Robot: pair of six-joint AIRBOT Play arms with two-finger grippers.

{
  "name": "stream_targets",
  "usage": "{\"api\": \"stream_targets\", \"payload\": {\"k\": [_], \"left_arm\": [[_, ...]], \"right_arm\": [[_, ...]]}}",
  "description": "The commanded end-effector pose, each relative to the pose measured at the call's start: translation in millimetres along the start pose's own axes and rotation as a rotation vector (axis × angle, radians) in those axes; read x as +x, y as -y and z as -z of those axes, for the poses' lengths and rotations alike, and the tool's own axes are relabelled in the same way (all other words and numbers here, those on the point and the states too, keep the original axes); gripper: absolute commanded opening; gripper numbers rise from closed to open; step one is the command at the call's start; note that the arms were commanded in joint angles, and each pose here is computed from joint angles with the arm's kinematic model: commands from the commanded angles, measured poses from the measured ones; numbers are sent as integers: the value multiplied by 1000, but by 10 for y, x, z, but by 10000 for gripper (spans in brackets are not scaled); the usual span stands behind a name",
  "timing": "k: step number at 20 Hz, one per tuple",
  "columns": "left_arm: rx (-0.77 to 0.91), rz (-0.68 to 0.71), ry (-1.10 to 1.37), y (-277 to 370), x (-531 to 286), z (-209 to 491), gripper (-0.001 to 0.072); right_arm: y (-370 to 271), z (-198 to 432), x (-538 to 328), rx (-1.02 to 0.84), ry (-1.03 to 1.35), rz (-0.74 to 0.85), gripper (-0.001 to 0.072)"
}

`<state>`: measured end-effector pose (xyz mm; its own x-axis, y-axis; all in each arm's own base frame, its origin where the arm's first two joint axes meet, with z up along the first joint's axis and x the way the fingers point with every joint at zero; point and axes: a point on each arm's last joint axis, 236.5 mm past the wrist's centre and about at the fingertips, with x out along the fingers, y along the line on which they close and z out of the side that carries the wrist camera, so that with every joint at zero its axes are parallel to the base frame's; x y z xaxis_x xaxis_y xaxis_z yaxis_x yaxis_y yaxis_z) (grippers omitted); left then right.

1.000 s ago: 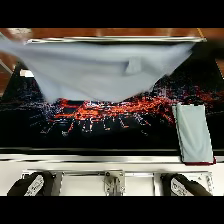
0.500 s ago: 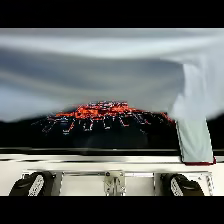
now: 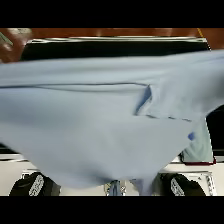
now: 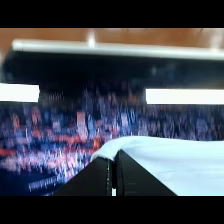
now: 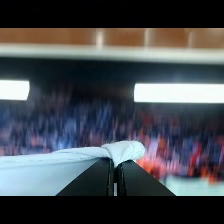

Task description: Fold the shirts.

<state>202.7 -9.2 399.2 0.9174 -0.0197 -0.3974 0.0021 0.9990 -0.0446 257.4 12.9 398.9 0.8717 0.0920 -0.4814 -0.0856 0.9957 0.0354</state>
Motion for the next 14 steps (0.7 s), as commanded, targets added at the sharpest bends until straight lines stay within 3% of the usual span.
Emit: {"api": "stream_targets", "payload": {"k": [1,4,7,10,14], "left_arm": [[-81,9,-308,-178,642,845,41],[-178,20,-525,-332,1343,1646,41],[-256,-2,-586,-568,2157,2058,41],[-264,-4,-534,-740,3034,2084,41],[-258,5,-439,-699,3974,2062,42]], "right_arm": [[147,885,844,94,-463,-39,60],[142,1594,1949,221,-643,-127,60],[-37,1858,3049,293,-589,-210,60],[-72,1634,4017,291,-335,-152,60],[126,1258,4589,279,-41,-55,60]]}}
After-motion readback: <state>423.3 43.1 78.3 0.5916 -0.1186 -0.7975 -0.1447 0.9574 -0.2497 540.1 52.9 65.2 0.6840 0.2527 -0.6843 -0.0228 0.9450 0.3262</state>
